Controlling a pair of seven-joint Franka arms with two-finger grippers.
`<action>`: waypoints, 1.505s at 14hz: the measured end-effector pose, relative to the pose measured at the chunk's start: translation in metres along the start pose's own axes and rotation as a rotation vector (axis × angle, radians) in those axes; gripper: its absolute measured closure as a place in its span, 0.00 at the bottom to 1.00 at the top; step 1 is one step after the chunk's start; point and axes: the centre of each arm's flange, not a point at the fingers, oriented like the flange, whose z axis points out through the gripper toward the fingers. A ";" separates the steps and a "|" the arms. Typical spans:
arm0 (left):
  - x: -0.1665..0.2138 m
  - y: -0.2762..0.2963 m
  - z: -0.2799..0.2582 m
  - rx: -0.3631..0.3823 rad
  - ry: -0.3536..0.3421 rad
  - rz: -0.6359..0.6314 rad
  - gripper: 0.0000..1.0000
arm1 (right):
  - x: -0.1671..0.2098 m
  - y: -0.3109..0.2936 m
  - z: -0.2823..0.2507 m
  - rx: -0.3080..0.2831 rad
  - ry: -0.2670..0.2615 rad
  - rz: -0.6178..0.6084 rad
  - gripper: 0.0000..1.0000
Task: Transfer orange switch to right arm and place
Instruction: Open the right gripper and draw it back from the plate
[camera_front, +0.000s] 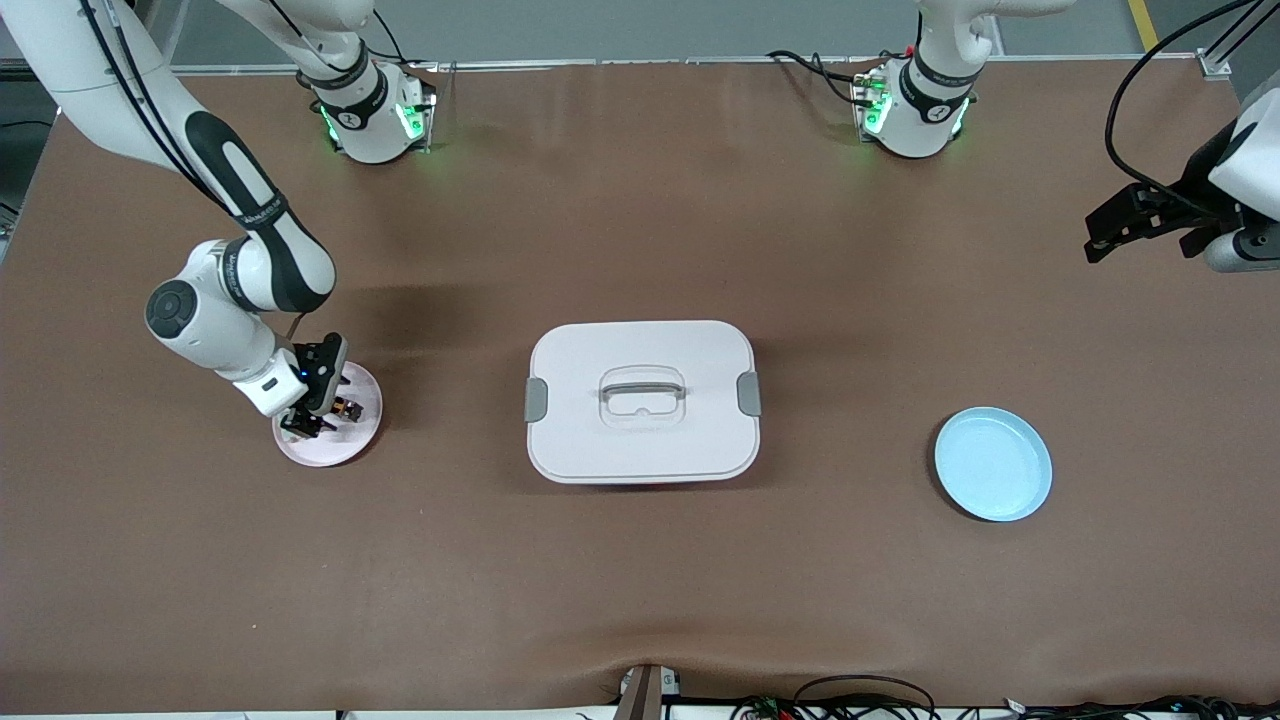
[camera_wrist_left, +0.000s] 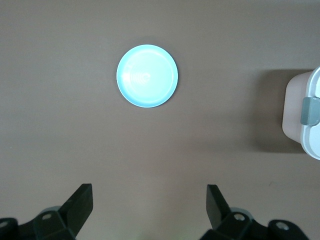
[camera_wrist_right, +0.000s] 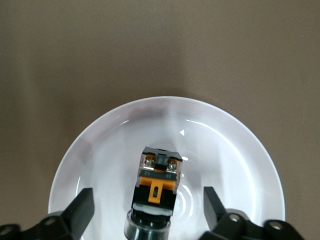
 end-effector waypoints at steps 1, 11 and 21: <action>0.000 0.000 0.000 0.000 0.000 0.001 0.00 | 0.001 0.006 -0.011 0.026 -0.003 0.007 0.00; 0.000 0.001 0.000 0.000 0.002 0.002 0.00 | 0.011 0.049 -0.151 0.130 -0.079 0.248 0.00; 0.000 0.001 -0.001 0.000 0.003 0.002 0.00 | 0.032 0.048 -0.300 0.079 -0.224 0.847 0.00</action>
